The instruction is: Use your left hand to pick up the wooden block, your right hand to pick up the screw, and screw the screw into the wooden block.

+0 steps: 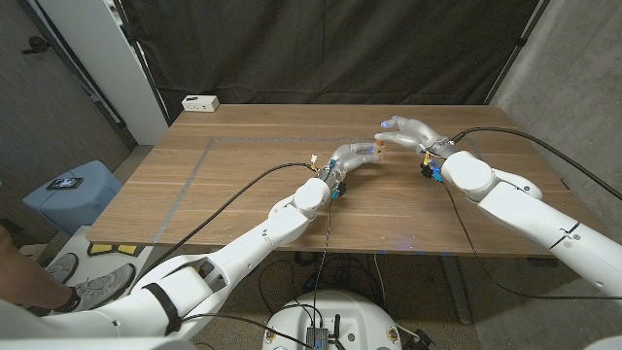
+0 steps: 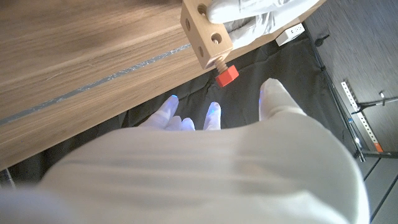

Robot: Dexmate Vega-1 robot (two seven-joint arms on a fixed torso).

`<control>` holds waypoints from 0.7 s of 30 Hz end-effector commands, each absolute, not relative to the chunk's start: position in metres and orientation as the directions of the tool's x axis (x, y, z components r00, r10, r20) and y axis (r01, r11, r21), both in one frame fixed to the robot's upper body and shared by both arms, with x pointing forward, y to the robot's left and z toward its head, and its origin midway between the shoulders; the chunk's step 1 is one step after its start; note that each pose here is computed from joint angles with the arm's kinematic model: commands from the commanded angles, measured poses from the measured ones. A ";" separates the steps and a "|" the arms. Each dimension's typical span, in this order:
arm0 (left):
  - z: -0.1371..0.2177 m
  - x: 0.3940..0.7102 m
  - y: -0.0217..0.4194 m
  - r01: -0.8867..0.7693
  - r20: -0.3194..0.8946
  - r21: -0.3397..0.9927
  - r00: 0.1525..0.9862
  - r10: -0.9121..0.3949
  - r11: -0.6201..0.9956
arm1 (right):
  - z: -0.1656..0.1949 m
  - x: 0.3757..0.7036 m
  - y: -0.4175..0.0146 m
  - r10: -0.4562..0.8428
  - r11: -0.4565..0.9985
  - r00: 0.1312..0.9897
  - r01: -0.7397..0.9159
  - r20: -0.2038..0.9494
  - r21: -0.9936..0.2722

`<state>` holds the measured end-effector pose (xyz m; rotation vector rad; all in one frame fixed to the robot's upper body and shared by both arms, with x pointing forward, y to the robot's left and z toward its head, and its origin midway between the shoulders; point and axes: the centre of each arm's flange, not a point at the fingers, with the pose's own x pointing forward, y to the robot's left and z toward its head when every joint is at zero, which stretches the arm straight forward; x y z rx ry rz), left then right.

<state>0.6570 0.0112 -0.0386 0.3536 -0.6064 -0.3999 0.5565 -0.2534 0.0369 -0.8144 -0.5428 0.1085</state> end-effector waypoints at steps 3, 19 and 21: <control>-0.037 0.657 0.013 0.235 0.482 0.449 0.749 -0.455 0.862 | 0.057 0.548 -0.255 0.328 0.572 0.883 0.099 0.337 -0.815; -0.036 0.655 0.011 0.226 0.483 0.463 0.747 -0.458 0.857 | 0.079 0.540 -0.250 0.323 0.409 0.915 0.096 0.242 -0.908; -0.036 0.654 0.011 0.224 0.483 0.466 0.746 -0.458 0.856 | 0.081 0.540 -0.250 0.324 0.401 0.915 0.099 0.242 -0.911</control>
